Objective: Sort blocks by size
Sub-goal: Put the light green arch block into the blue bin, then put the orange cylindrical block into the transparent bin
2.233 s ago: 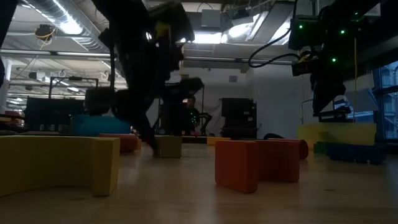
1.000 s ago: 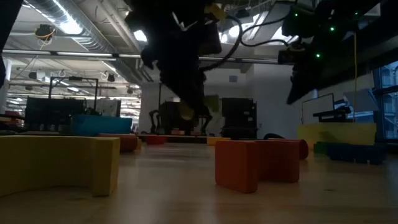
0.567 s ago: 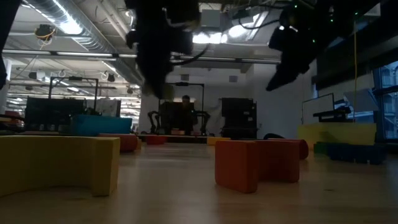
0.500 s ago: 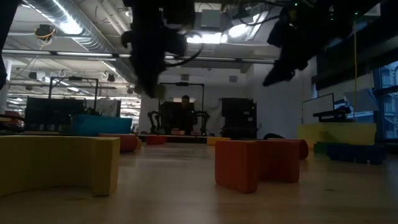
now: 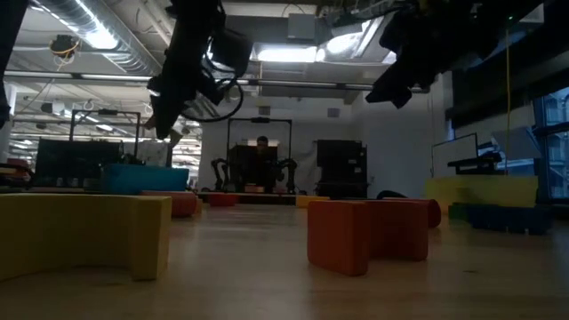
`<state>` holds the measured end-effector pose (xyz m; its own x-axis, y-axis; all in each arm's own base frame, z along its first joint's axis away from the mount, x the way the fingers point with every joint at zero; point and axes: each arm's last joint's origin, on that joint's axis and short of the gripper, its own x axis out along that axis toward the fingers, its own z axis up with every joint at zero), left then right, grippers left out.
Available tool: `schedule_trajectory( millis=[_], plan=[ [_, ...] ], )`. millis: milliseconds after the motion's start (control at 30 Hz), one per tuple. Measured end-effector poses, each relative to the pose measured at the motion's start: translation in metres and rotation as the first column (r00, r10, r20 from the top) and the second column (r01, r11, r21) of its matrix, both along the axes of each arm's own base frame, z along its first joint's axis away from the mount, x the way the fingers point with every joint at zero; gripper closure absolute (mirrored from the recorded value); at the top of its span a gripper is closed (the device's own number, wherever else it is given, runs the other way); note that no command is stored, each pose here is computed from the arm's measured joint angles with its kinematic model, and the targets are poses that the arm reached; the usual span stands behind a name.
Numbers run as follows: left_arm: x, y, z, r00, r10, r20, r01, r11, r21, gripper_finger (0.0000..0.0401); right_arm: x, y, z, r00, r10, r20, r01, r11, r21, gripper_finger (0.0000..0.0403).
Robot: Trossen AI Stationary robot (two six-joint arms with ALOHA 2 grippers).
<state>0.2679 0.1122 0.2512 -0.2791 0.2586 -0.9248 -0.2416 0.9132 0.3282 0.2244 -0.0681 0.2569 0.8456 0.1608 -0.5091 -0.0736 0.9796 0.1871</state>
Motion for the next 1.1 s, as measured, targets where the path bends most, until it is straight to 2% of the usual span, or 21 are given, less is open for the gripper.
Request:
schedule_trajectory(
  millis=[100, 333, 600, 733, 833, 967, 1100],
  plan=[
    [-0.005, 0.008, -0.005, 1.0, 0.027, -0.013, -0.027, 1.0, -0.006, 0.0274, 0.003, 0.011, 0.0, 0.999, 0.046, 0.0, -0.046, 0.999, -0.001, 0.023],
    [-0.013, 0.02, -0.018, 0.985, 0.174, 0.009, -0.174, 0.985, 0.022, 0.0269, 0.007, 0.029, 0.0, 0.997, 0.078, -0.011, -0.078, 0.996, -0.049, 0.023],
    [-0.018, 0.023, -0.026, 0.97, 0.245, 0.01, -0.245, 0.969, 0.035, 0.021, 0.008, 0.032, -0.001, 0.998, 0.057, -0.02, -0.059, 0.995, -0.076, 0.023],
    [-0.018, 0.021, -0.025, 0.951, 0.309, 0.024, -0.31, 0.95, 0.035, 0.0199, 0.008, 0.031, -0.002, 0.999, 0.029, -0.031, -0.032, 0.995, -0.093, 0.023],
    [-0.02, 0.015, -0.022, 0.928, 0.372, -0.004, -0.372, 0.928, -0.016, 0.0203, 0.008, 0.031, -0.002, 0.999, 0.027, -0.033, -0.03, 0.995, -0.094, 0.023],
    [-0.021, -0.001, -0.015, 0.905, 0.417, -0.083, -0.425, 0.895, -0.14, 0.0212, 0.005, 0.031, -0.003, 0.998, 0.027, -0.06, -0.032, 0.996, -0.088, 0.023],
    [-0.014, -0.018, -0.01, 0.909, 0.408, -0.081, -0.416, 0.897, -0.151, 0.0215, 0.002, 0.032, -0.007, 0.993, 0.027, -0.116, -0.036, 0.997, -0.075, 0.023]
  ],
)
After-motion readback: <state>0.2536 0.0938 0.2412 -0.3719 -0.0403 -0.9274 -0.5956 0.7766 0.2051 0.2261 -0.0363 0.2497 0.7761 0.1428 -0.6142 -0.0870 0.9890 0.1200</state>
